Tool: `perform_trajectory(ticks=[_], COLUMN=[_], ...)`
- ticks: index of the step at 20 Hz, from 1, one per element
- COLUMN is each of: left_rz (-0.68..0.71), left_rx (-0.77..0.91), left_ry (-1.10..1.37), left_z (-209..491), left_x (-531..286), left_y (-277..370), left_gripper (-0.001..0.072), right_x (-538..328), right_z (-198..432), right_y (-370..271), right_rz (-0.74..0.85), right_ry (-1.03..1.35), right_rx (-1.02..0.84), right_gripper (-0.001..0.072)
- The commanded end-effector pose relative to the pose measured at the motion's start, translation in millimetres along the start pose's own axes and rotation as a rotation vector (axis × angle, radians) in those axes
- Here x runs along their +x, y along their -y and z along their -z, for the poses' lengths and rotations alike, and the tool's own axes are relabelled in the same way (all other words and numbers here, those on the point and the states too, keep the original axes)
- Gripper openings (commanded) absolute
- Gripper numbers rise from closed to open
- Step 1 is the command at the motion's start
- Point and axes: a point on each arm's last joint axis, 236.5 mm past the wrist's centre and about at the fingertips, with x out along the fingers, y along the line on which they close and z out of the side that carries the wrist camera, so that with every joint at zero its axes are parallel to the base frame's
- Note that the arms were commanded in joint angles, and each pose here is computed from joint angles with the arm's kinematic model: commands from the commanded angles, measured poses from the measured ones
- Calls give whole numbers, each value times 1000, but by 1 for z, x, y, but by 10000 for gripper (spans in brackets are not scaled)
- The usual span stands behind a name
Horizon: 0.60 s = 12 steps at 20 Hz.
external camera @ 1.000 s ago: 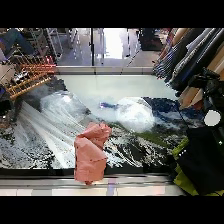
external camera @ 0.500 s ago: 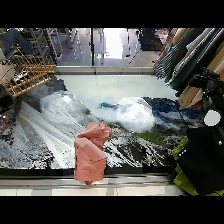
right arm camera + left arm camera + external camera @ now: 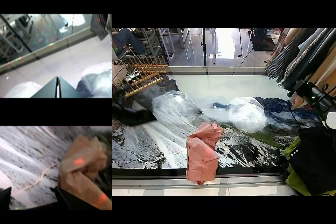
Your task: Fold the clothes and pants, and hang the long-sleeved shirts on hangers.
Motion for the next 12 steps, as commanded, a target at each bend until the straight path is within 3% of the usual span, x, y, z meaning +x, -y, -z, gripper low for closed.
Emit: perform_trajectory(ticks=[1, 3, 4, 5, 6, 8, 12], left_rz=[108, 130, 141, 154, 167, 172, 166], left_rx=[101, 178, 220, 262, 308, 382, 430], left_ry=[-211, -272, -299, -327, -365, -396, -440], left_z=[88, 129, 146, 161, 176, 190, 202], left_x=[46, 71, 81, 91, 100, 113, 133], left_y=[39, 55, 65, 73, 81, 96, 109], left_gripper=[560, 577, 640, 650, 658, 658, 658], right_x=[-12, -17, -24, -39, -59, -95, -133], right_z=[28, 64, 98, 145, 191, 266, 367], right_y=[-16, -35, -47, -60, -72, -95, -124], right_rz=[-47, -116, -167, -237, -314, -470, -635], right_ry=[-133, -277, -404, -594, -787, -1081, -1389], right_rx=[32, 11, -89, -154, -179, -180, -165], right_gripper=[16, 40, 64, 269, 582, 605, 607])
